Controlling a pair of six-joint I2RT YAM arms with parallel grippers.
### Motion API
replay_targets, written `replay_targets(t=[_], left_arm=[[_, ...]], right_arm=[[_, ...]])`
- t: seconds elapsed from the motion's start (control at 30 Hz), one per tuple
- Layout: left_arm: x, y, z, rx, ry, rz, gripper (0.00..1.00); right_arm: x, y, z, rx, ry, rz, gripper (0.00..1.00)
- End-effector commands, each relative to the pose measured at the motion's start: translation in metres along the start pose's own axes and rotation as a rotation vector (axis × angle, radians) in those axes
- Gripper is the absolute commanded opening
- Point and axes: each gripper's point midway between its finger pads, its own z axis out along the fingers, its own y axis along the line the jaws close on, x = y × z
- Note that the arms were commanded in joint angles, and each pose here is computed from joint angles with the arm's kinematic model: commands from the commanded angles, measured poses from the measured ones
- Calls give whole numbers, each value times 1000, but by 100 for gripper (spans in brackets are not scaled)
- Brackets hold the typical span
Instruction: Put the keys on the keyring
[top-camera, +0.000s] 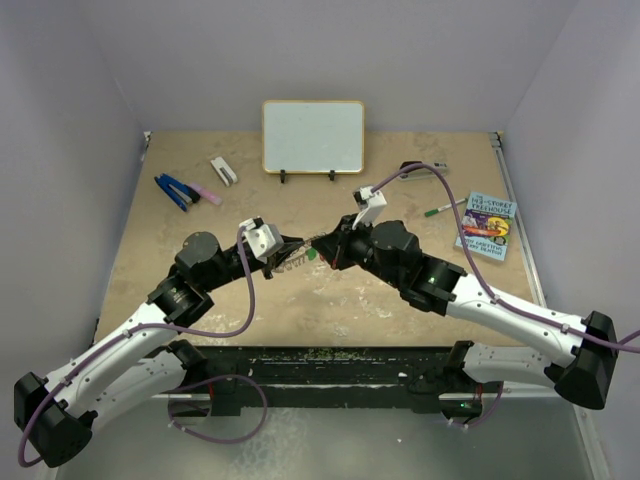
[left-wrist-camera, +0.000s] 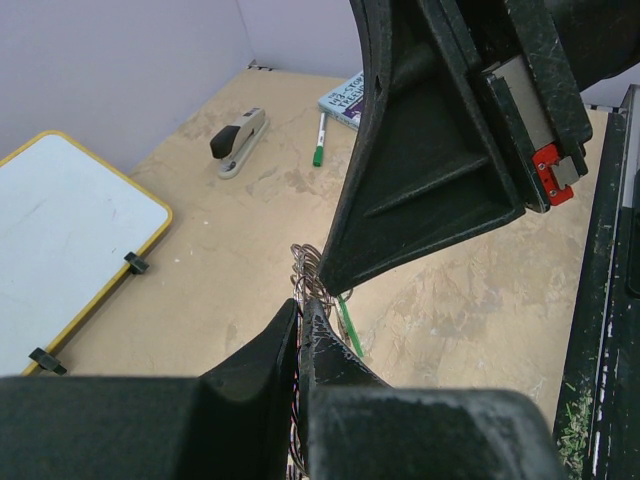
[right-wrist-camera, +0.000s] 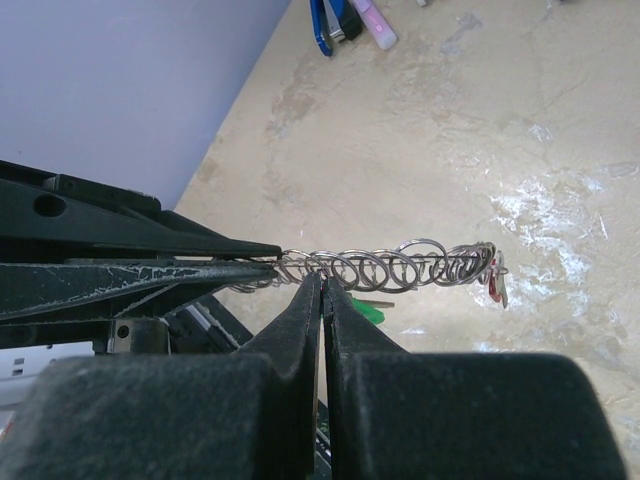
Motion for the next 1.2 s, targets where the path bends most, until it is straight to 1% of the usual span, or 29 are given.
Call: replay_targets(t=[0.0,1.17], left_arm=[[-43,6,-2,-18,-134,43,4],[-54,12,-5,-47,-169,39,4]], right_arm=[[-28,11,-8,-11,-79,33,0],[-10,1,-5,3,-41,81,0]])
